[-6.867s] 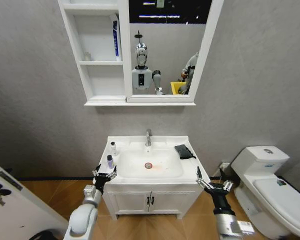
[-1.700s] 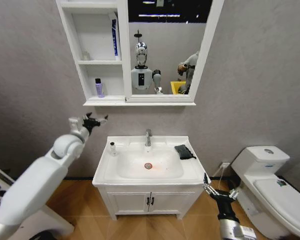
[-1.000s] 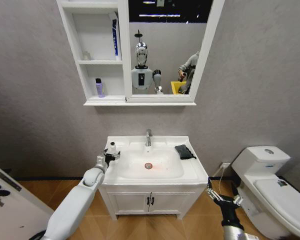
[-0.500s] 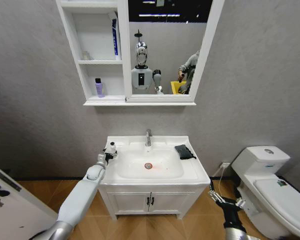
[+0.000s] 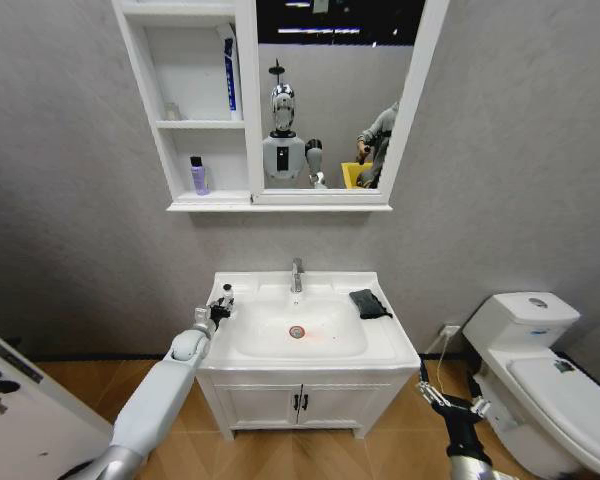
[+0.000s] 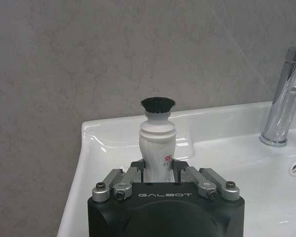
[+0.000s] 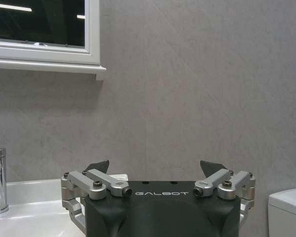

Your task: Move facial cleanser and shampoo from washbasin to cabinet, then wipe washbasin with towel.

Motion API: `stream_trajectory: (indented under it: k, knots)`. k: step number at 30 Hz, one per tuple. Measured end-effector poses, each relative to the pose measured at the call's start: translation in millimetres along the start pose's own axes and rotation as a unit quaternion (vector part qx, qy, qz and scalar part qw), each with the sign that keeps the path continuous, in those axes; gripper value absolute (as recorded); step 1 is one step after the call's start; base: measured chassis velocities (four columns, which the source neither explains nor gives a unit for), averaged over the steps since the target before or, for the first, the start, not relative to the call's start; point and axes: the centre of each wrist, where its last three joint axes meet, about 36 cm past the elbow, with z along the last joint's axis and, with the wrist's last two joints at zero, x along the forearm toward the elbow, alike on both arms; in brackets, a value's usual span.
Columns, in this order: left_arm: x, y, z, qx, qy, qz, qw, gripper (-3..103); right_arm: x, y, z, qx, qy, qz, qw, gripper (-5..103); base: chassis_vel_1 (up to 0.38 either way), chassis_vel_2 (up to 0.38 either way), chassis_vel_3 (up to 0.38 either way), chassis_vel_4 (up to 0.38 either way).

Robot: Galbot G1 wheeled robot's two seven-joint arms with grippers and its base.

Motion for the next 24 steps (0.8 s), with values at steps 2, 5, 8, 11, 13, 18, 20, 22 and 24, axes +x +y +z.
stream_trajectory:
  k: [2,5,8,11,13,18,20,22,24]
  knots:
    - [3,0.0,-5,0.000,-0.005,0.003,1.0000,29,0,0,-1,0.000,-0.001,-0.001,1.000,100,0.000,0.000,0.000,0.000]
    - [16,-2.4,-32,-0.011,-0.026,0.005,0.9996,29,-2,1,-4,0.001,-0.006,-0.003,1.000,100,0.000,0.000,0.000,0.000]
    - [26,-6.8,-60,-0.017,-0.041,-0.001,0.9990,29,-4,4,-6,0.003,-0.009,-0.007,1.000,100,0.000,0.000,0.000,0.000]
    - [35,-8.9,-95,-0.020,-0.054,0.000,0.9983,29,-6,8,-9,0.003,-0.011,-0.011,1.000,100,0.000,0.000,0.000,0.000]
    - [49,-7.3,-151,-0.021,-0.068,0.002,0.9974,29,-7,11,-12,0.004,-0.013,-0.013,1.000,100,0.000,0.000,0.000,0.000]
    - [78,-5.6,-242,-0.011,-0.068,0.013,0.9976,29,-6,12,-14,0.004,-0.014,-0.013,1.000,100,0.000,0.000,0.000,0.000]
    - [95,3.0,-291,-0.004,-0.079,0.028,0.9964,29,-6,11,-14,0.004,-0.014,-0.009,1.000,100,0.000,0.000,0.000,0.000]
    - [105,10.2,-315,0.003,-0.085,0.035,0.9958,29,-6,10,-14,0.005,-0.014,-0.007,1.000,100,0.000,0.000,0.000,0.000]
    - [112,17.6,-335,0.005,-0.088,0.040,0.9953,29,-6,9,-14,0.005,-0.015,-0.005,1.000,100,0.000,0.000,0.000,0.000]
